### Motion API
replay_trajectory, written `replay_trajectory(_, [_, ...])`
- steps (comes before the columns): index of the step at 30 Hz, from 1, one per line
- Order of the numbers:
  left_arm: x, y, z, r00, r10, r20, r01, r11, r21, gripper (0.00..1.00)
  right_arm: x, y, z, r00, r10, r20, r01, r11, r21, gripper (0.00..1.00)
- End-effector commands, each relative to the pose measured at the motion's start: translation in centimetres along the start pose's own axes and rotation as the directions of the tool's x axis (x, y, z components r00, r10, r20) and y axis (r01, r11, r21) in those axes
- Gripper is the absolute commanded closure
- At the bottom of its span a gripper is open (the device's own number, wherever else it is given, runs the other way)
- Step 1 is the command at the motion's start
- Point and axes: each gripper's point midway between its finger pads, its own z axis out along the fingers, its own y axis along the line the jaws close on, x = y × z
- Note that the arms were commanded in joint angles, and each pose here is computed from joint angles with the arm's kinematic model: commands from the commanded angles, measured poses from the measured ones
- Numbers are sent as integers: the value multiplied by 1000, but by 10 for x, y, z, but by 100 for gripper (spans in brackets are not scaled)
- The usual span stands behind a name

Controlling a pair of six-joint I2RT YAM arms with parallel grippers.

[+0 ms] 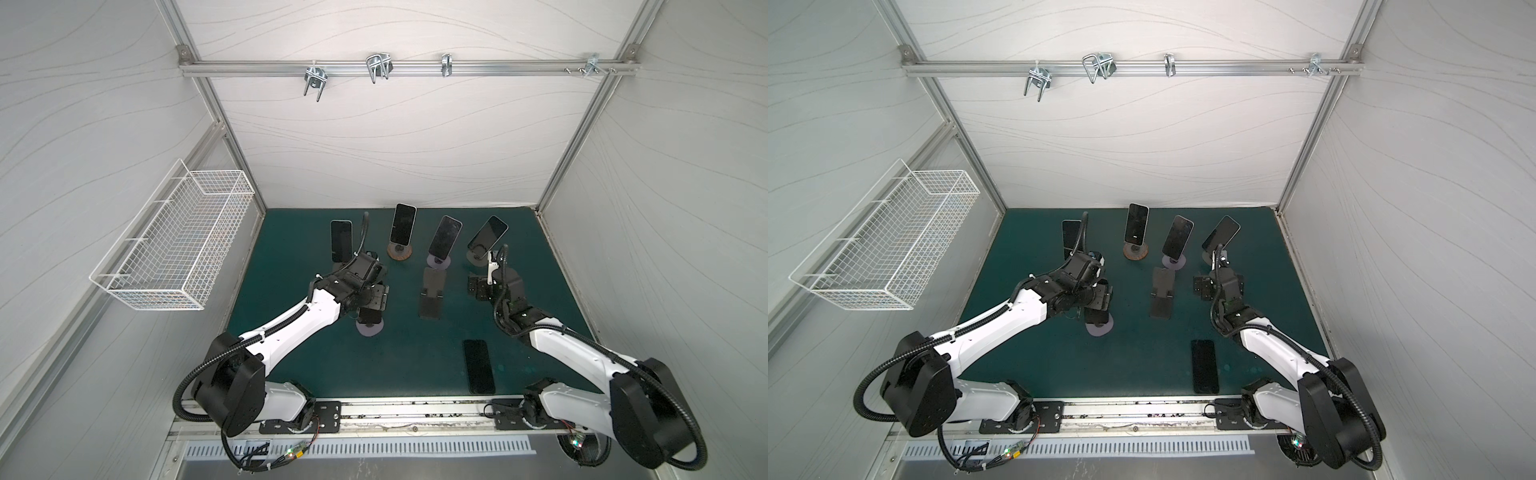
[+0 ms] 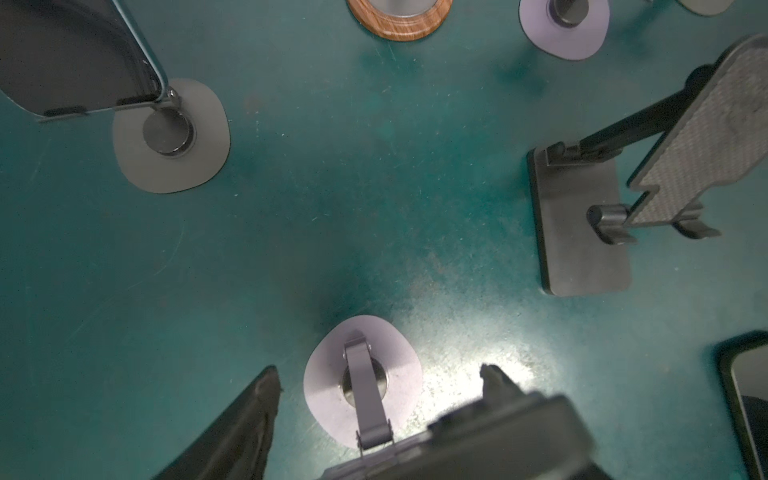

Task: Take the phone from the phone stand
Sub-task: 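Close the left gripper on the phone and adjust its hold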

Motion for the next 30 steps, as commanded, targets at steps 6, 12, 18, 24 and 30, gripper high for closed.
replay_trajectory(6, [-9,5,-5,999,-27,39,28,999,-23,10,-10,1,-3,1000,13,28,-13,1000,0,1])
replay_trajectory(12, [-17,12,-21,998,-20,53,24,997,-68,0,-10,2,-2,1000,8,23,-7,1000,-4,1])
replay_trajectory(18, [-25,16,-36,994,-96,58,101,990,-101,0,-9,1,-3,1000,9,27,-9,1000,-3,1])
replay_trajectory(24, [-26,11,-38,990,-129,53,135,982,-129,0,-9,1,-5,999,12,33,-12,1000,-3,1])
replay_trajectory(30, [-21,9,-30,988,-156,19,157,976,-149,0,-9,1,-4,999,11,31,-11,1000,-2,1])
